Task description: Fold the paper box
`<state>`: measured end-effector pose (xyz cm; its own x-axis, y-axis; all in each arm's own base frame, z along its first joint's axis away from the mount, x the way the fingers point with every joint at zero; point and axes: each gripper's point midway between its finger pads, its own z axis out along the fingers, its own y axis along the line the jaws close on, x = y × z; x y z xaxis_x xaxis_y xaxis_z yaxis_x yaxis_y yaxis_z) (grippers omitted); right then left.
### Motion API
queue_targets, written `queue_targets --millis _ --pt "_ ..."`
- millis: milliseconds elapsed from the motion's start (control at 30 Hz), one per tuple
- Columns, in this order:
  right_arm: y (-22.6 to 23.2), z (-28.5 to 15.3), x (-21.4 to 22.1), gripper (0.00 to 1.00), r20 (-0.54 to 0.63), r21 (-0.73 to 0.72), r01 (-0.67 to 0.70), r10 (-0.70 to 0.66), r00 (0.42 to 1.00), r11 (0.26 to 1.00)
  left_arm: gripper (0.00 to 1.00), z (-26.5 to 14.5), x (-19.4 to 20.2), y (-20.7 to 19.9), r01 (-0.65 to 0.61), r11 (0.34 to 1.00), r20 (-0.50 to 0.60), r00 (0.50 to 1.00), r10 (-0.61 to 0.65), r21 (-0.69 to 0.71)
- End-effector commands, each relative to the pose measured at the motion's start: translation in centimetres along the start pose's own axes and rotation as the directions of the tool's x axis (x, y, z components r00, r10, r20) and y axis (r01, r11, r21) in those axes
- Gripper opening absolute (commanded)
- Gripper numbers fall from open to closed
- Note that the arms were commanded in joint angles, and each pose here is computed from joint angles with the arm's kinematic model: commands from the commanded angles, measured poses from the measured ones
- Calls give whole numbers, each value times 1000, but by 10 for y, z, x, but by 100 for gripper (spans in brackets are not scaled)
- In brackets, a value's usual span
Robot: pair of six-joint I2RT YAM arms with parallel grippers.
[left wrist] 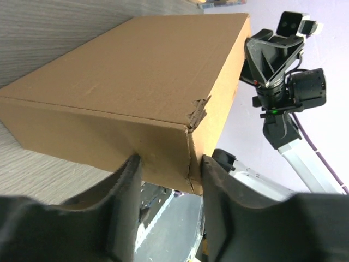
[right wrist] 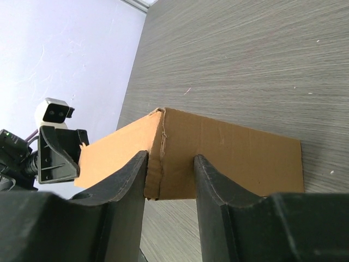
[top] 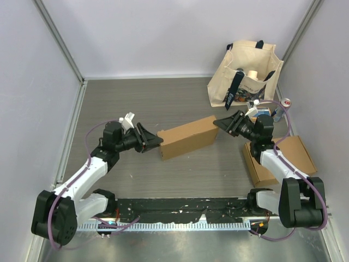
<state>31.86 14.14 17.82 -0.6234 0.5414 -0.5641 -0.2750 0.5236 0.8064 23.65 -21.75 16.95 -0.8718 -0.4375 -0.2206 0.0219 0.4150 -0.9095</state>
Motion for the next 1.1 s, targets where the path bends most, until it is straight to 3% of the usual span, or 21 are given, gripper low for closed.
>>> queue_targets --millis 0,33,133,233,300,433,500,600,700,767,933,1000,1067 --pt "-46 -3 32 27 -59 151 -93 103 993 984 37 3 41 100 97 963 -69 991 -118 -251" --pt "-51 -2 36 27 -62 160 -98 109 992 982 25 4 44 110 104 957 -72 989 -127 -271" --pt "-62 -1 43 26 -71 187 -110 125 990 976 15 3 54 150 129 918 -62 985 -163 -374" --pt "-64 1 44 26 -85 184 -87 104 991 979 11 3 57 155 181 920 -60 975 -215 -347" --pt "-65 -2 44 27 -104 195 -48 69 992 980 15 2 47 139 137 937 -50 986 -161 -321" --pt "-45 -1 44 28 -158 143 8 15 987 990 42 -11 21 100 -27 952 -33 999 18 -305" --pt "-31 -2 54 28 -191 110 15 7 982 994 50 -14 13 74 -64 962 -49 997 53 -266" --pt "-15 -9 80 27 -241 81 -2 21 970 997 48 -14 24 52 -44 981 -121 992 21 -190" --pt "-12 -21 102 30 -237 95 -35 57 970 995 33 -14 43 56 1 980 -152 988 -32 -198" --pt "-10 -29 112 38 -229 111 -126 149 962 986 31 -18 56 64 53 975 -144 986 -86 -216" --pt "-17 -54 144 43 -256 185 -299 340 905 936 47 -32 78 74 155 965 -113 977 -182 -213" --pt "-14 -59 142 48 -245 190 -284 326 913 940 60 -40 75 69 150 969 -66 984 -165 -194" --pt "-18 -68 145 57 -258 239 -244 304 917 940 66 -47 73 63 134 972 -37 989 -143 -192"
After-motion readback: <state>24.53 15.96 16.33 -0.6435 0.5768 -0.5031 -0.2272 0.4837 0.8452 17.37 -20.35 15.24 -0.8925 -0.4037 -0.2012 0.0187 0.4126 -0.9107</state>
